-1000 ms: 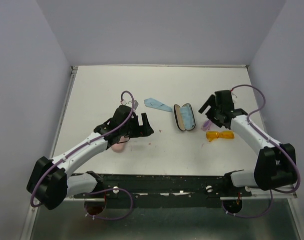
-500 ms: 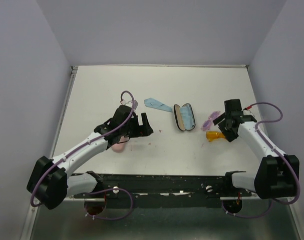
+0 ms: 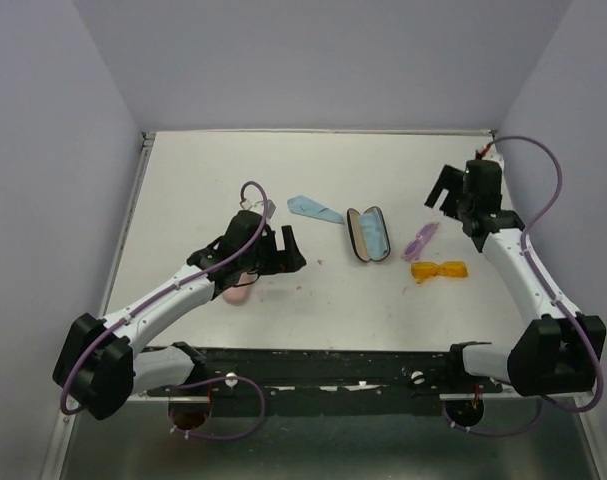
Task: Organize the sunglasses
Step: Pick up the sunglasses from the center of the board.
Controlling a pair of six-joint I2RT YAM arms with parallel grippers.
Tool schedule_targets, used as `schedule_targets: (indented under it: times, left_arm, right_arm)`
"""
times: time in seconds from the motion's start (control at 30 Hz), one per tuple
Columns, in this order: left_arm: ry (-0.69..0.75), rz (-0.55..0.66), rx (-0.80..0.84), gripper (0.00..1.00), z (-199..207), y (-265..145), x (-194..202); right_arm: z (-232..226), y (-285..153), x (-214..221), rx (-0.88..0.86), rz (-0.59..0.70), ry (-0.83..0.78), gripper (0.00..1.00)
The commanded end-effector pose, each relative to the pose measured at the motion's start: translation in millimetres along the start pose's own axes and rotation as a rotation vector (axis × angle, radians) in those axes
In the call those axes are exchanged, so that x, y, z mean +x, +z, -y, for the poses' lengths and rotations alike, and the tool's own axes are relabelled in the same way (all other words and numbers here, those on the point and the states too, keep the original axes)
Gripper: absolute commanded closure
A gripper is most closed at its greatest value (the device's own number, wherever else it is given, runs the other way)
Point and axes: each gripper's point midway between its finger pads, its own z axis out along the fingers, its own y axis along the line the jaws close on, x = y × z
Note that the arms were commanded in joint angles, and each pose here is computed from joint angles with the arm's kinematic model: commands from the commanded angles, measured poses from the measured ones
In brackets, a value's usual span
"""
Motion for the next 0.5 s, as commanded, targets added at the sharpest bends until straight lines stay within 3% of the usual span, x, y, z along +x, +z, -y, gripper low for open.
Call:
schedule_targets:
  times: [0.0,0.07,0.17,0.27,0.33,0.4,0.47]
  left_arm:
    - [0.038,0.073,0.022,0.01,5.3,-9.6,-13.1]
    - [0.048,0.105,0.000,0.01,1.5,-11.8,-17.9]
    - [0.057,0.144,-0.064,0.01,-7.5,-15.9,-27.8]
    - [0.042,0.177,-0.108,0.01,-13.4,-18.2,-35.1]
    - [0.021,0.192,-0.117,0.01,-15.6,-16.1,-37.0]
    - [0.002,0.199,-0.126,0.01,-17.2,-12.5,-38.1]
    - [-0.011,0.195,-0.150,0.01,-19.9,-8.7,-39.2]
  right_arm:
    - [-76.2,-82.2,-166.0,-0.322,0.710,-0.428,0.03]
    - [-108.8,-114.3,-195.4,-0.438,0.897,-0.599,0.00]
    - [-154.5,-144.5,-193.2,-0.645,0.908,-1.004,0.00]
    - [-153.9,-139.3,-142.9,-0.790,0.730,-1.431,0.00]
    - [-120.9,-118.8,-97.2,-0.812,0.498,-1.681,0.00]
    - [-78.4,-99.3,-55.5,-0.811,0.234,-1.848,0.03]
    - [-47.5,-84.3,-23.7,-0.809,0.029,-1.871,0.07]
